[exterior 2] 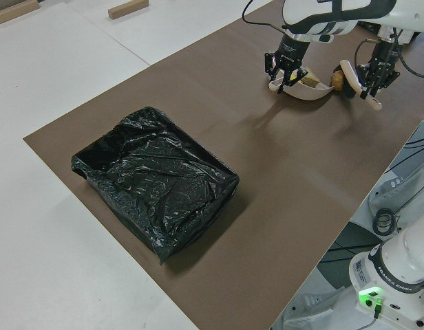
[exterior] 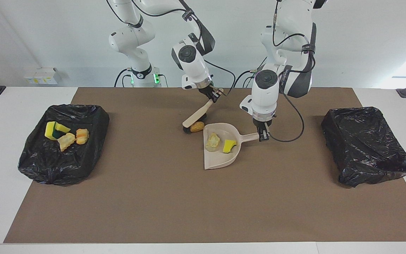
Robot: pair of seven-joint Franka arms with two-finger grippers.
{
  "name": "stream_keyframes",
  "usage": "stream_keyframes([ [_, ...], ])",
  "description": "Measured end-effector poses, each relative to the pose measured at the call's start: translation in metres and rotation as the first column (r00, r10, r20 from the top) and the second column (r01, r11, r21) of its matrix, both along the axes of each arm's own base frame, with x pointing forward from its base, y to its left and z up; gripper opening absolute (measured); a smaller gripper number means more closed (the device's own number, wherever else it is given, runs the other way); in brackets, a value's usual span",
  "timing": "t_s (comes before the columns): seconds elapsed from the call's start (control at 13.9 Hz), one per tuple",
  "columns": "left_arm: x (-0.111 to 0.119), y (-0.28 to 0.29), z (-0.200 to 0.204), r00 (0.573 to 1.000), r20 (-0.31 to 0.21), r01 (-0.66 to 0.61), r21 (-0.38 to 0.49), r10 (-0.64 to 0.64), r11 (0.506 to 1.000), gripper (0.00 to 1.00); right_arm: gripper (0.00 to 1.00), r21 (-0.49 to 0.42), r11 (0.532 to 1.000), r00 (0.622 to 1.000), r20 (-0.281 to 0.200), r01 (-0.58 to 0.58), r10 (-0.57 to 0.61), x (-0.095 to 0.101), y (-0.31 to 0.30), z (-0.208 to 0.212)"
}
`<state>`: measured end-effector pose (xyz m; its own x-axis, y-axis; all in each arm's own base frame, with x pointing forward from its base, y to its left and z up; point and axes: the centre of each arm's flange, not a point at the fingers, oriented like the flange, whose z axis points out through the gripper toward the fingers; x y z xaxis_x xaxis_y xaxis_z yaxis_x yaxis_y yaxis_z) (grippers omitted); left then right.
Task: Sweep and dump trash in bin
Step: 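Push the pieces deeper into the dustpan with the right gripper's brush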
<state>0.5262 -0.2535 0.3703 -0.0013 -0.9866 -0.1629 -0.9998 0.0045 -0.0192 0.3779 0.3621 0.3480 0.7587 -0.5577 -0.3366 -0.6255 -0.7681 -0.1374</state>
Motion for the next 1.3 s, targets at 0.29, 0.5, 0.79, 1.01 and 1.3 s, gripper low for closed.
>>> stream_keyframes([
  [0.29, 0.000, 0.000, 0.000, 1.000, -0.001, 0.001, 0.000, -0.001, 1.000, 0.32, 0.25, -0.014, 0.959, 0.957, 0.061, -0.283, 0.283, 0.026, 0.002, 0.011],
  [0.5, 0.000, 0.000, -0.001, 1.000, -0.002, 0.008, 0.001, -0.008, 1.000, 0.32, 0.25, 0.029, 0.865, 0.860, 0.120, -0.502, 0.495, 0.030, 0.004, 0.014],
  [0.79, 0.001, 0.001, 0.000, 0.999, -0.001, 0.043, -0.003, -0.043, 0.999, 0.32, 0.25, 0.121, 0.841, 0.845, 0.170, -0.528, 0.507, 0.036, 0.015, 0.030],
  [1.01, 0.001, 0.001, 0.000, 0.999, -0.002, 0.048, -0.003, -0.048, 0.999, 0.32, 0.25, 0.136, 0.832, 0.838, 0.188, -0.538, 0.512, 0.041, 0.023, 0.049],
  [1.3, 0.001, 0.001, 0.000, 0.999, -0.002, 0.048, -0.003, -0.048, 0.999, 0.32, 0.25, 0.148, 0.831, 0.843, 0.139, -0.536, 0.519, 0.048, 0.004, 0.064],
])
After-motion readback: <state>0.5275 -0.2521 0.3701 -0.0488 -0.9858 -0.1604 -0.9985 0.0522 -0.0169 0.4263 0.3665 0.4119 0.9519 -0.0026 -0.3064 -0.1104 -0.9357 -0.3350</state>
